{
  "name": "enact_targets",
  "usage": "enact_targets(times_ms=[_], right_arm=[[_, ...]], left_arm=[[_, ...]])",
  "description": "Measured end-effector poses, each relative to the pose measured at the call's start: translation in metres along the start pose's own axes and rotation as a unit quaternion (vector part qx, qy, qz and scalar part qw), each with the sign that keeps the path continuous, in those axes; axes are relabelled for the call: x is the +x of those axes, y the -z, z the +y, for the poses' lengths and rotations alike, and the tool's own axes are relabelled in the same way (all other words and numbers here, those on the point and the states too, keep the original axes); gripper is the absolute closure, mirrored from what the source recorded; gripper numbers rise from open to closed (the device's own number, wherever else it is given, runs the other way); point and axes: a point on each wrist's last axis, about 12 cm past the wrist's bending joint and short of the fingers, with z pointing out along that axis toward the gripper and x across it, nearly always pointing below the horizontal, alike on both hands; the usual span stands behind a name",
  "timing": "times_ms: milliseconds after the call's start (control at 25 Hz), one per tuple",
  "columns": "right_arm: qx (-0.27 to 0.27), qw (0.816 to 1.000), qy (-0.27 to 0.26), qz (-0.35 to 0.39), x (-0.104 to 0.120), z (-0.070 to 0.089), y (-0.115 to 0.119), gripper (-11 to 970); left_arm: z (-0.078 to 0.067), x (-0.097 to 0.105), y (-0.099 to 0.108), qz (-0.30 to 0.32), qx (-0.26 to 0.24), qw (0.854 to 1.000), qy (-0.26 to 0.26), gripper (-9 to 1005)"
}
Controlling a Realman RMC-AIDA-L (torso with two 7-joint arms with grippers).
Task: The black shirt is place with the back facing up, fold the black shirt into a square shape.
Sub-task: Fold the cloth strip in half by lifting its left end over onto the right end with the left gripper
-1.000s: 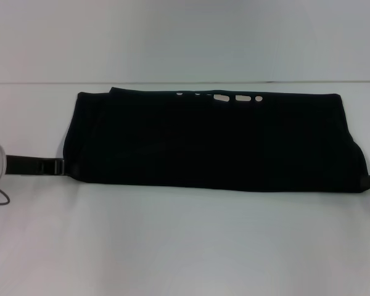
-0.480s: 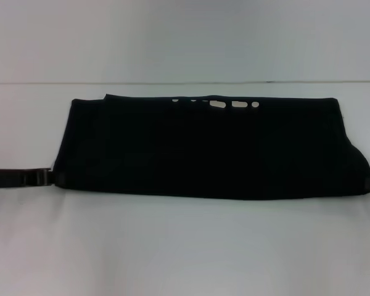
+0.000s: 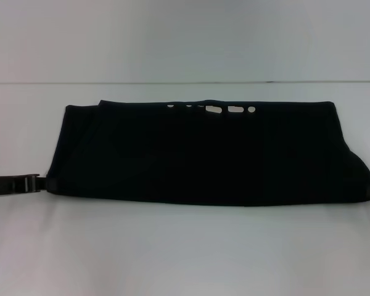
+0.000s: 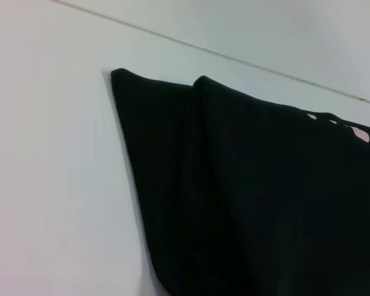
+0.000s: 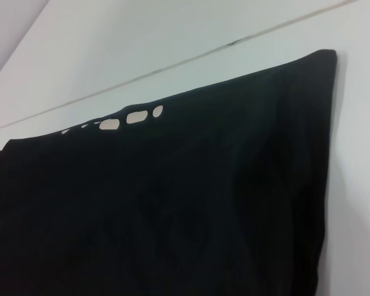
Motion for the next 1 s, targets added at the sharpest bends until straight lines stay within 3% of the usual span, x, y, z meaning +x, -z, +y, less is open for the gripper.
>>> enact_targets(times_ms=[600, 880, 1000], right_arm=[[-0.015, 1.0, -0.017, 0.0, 0.005, 0.002, 0.003, 940], [-0.032, 0.999, -0.006, -0.034, -0.01, 0.005, 0.019, 803], [-0.046, 0.997, -0.006, -0.064, -0.017, 0.006, 0.028, 745]], left_arm=[[-0.004, 0.0, 0.006, 0.009, 0.023, 1.0, 0.002, 947], [-0.006, -0.002, 0.009, 0.006, 0.039, 0.999, 0.013, 941], [-0.004, -0.004, 0.012, -0.001, 0.033, 0.999, 0.027, 873]])
